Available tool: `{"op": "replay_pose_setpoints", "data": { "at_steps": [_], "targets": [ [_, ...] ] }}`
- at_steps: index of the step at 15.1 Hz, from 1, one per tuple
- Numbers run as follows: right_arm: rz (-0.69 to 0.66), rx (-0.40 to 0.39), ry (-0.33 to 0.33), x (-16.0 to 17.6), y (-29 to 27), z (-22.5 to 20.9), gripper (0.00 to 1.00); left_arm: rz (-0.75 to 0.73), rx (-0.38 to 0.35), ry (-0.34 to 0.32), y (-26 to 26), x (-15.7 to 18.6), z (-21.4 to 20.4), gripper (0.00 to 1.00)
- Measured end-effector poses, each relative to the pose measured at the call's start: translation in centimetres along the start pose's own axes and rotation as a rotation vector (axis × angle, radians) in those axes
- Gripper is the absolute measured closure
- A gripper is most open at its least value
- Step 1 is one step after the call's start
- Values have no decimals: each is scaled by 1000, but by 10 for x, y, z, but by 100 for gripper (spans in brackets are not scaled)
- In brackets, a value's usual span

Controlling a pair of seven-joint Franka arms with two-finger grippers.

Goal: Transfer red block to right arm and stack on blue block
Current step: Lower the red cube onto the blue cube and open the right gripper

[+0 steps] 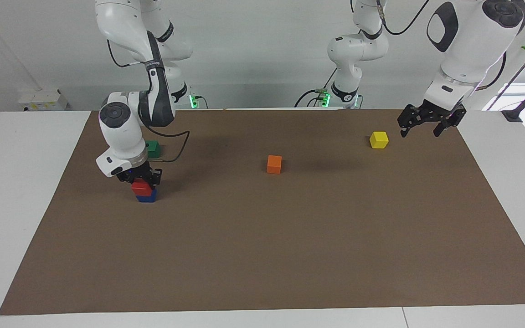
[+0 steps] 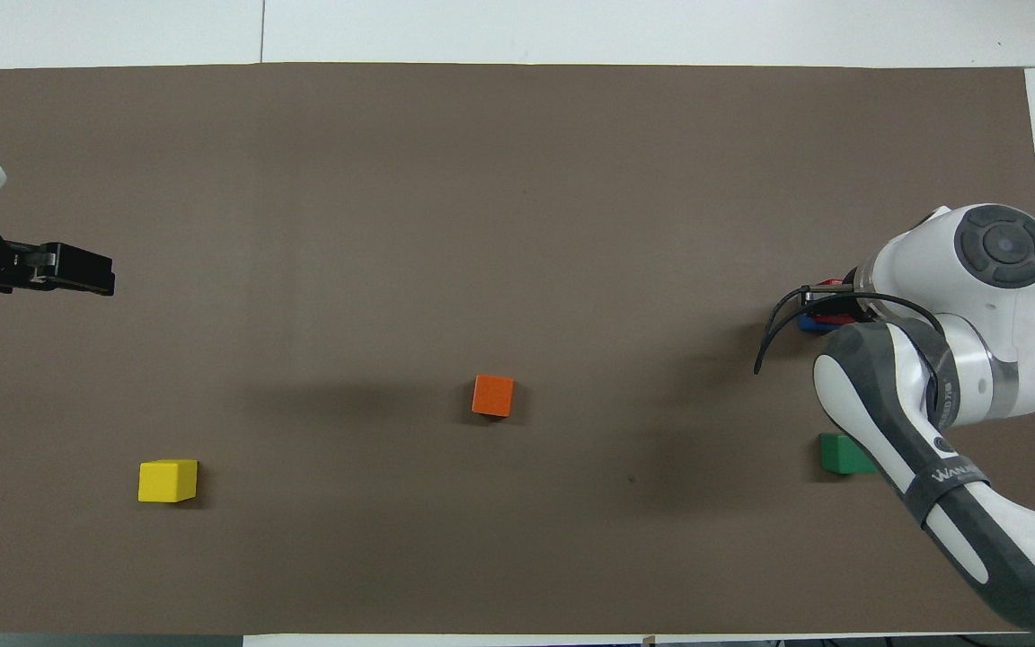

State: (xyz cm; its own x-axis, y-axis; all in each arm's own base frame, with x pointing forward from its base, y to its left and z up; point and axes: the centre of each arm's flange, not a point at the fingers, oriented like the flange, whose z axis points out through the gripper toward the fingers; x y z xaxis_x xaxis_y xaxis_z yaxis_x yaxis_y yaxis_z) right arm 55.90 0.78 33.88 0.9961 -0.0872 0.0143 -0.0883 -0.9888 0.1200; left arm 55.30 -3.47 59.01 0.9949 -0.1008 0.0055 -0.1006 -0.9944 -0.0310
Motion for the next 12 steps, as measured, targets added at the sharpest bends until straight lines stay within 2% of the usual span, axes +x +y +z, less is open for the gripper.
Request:
{"op": "replay_pose_setpoints", "data": {
  "at_steps": [6, 7, 10, 12],
  "targets": [
    [55, 0, -5, -3, 1, 4, 39, -7, 0, 0, -4, 0, 0, 0],
    [56, -1, -8, -3, 1, 5, 32, -8, 0, 0, -4, 0, 0, 0],
    [57, -1, -9, -4, 1, 6, 1, -10, 0, 0, -5, 0, 0, 0],
    [57, -1, -11, -4, 1, 5, 0, -10, 0, 0, -6, 0, 0, 0]
  ]
}}
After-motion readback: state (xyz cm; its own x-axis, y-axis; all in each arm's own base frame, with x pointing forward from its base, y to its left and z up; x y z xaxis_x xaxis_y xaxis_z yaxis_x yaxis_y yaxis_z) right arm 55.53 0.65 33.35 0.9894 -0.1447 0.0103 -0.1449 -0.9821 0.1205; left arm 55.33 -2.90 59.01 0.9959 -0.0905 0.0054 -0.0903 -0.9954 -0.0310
